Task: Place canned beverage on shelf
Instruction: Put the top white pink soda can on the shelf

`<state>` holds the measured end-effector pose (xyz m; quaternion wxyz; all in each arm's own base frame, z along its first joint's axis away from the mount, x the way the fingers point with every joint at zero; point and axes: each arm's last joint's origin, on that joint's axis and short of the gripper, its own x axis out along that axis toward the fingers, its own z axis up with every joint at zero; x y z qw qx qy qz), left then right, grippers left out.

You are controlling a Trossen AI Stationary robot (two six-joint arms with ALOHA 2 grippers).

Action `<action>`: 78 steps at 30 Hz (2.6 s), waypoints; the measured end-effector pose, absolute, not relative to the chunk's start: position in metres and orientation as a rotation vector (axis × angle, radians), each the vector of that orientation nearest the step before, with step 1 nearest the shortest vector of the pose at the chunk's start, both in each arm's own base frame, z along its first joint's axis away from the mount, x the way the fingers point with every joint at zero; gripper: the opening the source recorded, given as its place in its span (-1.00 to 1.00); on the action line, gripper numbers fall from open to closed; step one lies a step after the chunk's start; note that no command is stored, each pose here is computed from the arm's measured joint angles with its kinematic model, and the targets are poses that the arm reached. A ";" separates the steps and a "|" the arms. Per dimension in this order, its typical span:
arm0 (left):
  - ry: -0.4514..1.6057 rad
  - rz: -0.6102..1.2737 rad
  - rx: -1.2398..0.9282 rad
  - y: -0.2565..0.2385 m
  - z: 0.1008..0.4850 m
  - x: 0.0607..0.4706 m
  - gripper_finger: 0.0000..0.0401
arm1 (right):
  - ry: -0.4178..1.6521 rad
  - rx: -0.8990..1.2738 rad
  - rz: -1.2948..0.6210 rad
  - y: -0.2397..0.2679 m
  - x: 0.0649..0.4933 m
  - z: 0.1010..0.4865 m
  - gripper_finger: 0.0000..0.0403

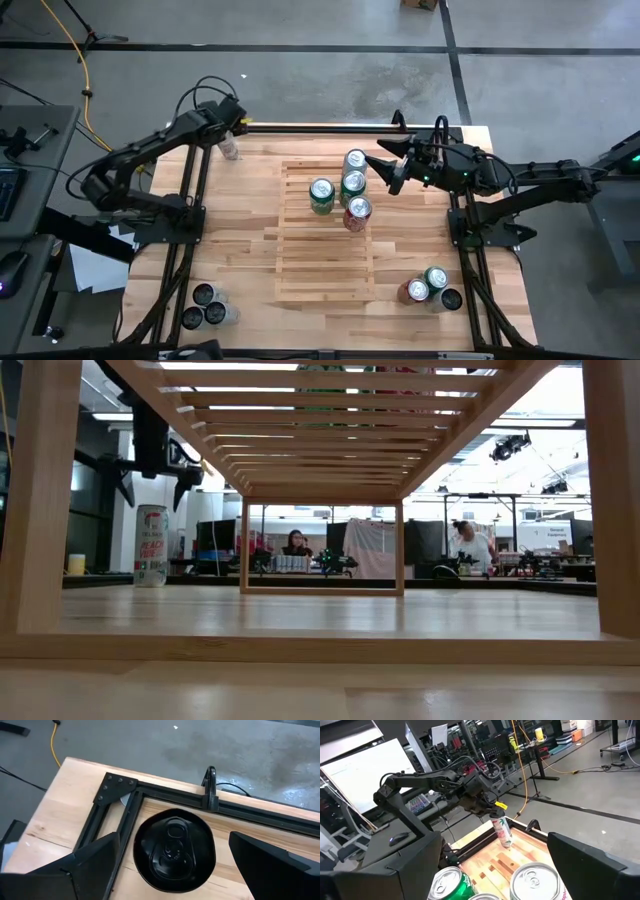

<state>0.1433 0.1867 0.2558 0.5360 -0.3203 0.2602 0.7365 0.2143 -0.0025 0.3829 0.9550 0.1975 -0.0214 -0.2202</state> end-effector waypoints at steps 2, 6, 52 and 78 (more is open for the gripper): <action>0.626 1.752 -0.787 0.188 0.252 0.145 0.84 | -0.045 0.407 -0.447 -0.002 0.214 0.383 0.73; 0.625 1.755 -0.849 0.191 0.245 0.149 0.84 | -0.045 0.408 -0.447 -0.002 0.214 0.383 0.73; 0.528 0.880 -0.306 0.076 0.458 0.161 0.15 | -0.047 0.424 -0.440 -0.002 0.214 0.383 0.73; 0.744 -0.032 0.066 -0.100 0.456 0.250 0.15 | -0.048 0.427 -0.440 -0.002 0.214 0.383 0.73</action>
